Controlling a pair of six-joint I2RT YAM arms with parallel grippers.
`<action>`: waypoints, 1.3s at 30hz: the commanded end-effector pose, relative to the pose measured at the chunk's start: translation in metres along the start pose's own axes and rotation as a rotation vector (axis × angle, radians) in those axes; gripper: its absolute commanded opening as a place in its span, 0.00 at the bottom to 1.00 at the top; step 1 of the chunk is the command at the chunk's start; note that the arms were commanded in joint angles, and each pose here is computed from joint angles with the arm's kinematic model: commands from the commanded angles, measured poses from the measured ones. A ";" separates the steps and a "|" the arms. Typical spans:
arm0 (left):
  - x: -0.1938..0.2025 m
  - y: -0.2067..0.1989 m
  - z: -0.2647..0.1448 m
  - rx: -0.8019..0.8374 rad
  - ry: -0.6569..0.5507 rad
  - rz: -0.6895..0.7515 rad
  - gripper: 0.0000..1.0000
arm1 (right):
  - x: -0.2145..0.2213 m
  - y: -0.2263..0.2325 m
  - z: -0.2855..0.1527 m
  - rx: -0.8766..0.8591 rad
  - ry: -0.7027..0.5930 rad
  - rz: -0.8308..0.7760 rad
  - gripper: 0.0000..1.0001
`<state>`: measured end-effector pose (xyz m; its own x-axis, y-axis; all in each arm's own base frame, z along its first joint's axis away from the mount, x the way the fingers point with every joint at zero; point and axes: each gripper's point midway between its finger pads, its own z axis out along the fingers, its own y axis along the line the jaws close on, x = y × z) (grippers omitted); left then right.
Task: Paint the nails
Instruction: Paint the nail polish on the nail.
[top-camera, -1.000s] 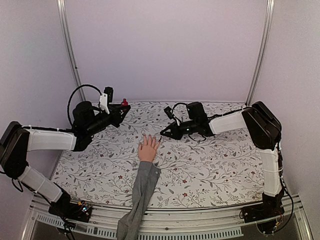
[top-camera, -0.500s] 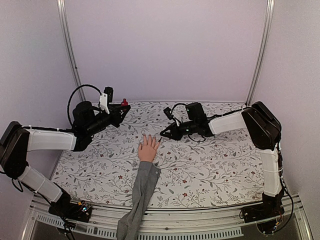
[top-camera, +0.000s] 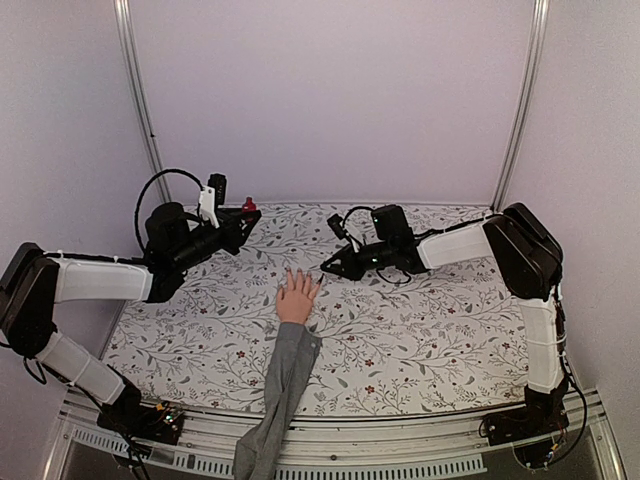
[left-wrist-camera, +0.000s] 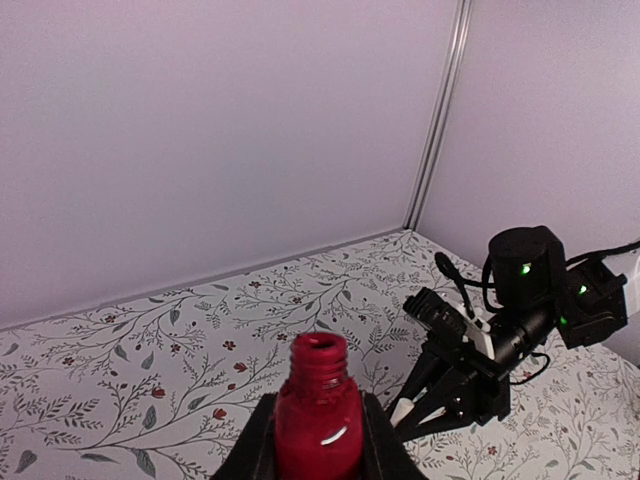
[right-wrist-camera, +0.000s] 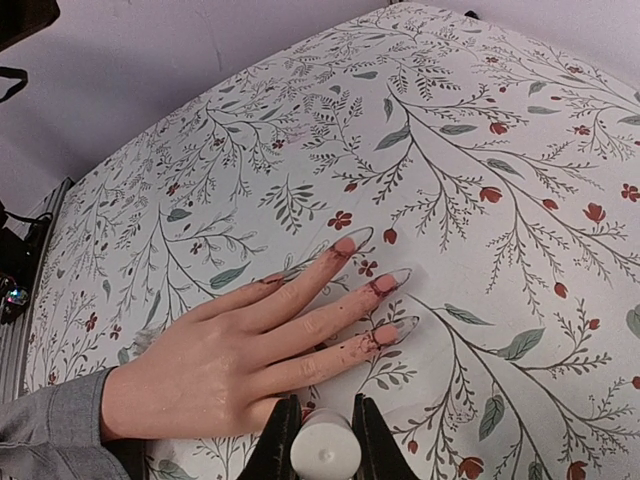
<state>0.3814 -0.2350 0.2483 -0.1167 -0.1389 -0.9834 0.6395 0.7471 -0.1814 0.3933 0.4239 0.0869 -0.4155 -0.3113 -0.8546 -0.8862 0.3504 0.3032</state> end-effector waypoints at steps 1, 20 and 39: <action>-0.014 0.004 0.003 -0.006 -0.044 0.016 0.00 | -0.001 -0.002 0.003 0.018 -0.005 -0.020 0.00; -0.014 0.005 0.002 -0.010 -0.043 0.014 0.00 | -0.010 -0.013 -0.008 0.053 -0.033 -0.006 0.00; -0.015 0.006 0.000 -0.017 -0.046 0.017 0.00 | -0.046 -0.012 -0.037 0.090 -0.085 -0.079 0.00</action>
<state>0.3820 -0.2341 0.2483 -0.1162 -0.1393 -0.9834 0.6369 0.7493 -0.1814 0.4150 0.4048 0.0909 -0.4159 -0.2974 -0.8594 -0.8633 0.4262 0.2703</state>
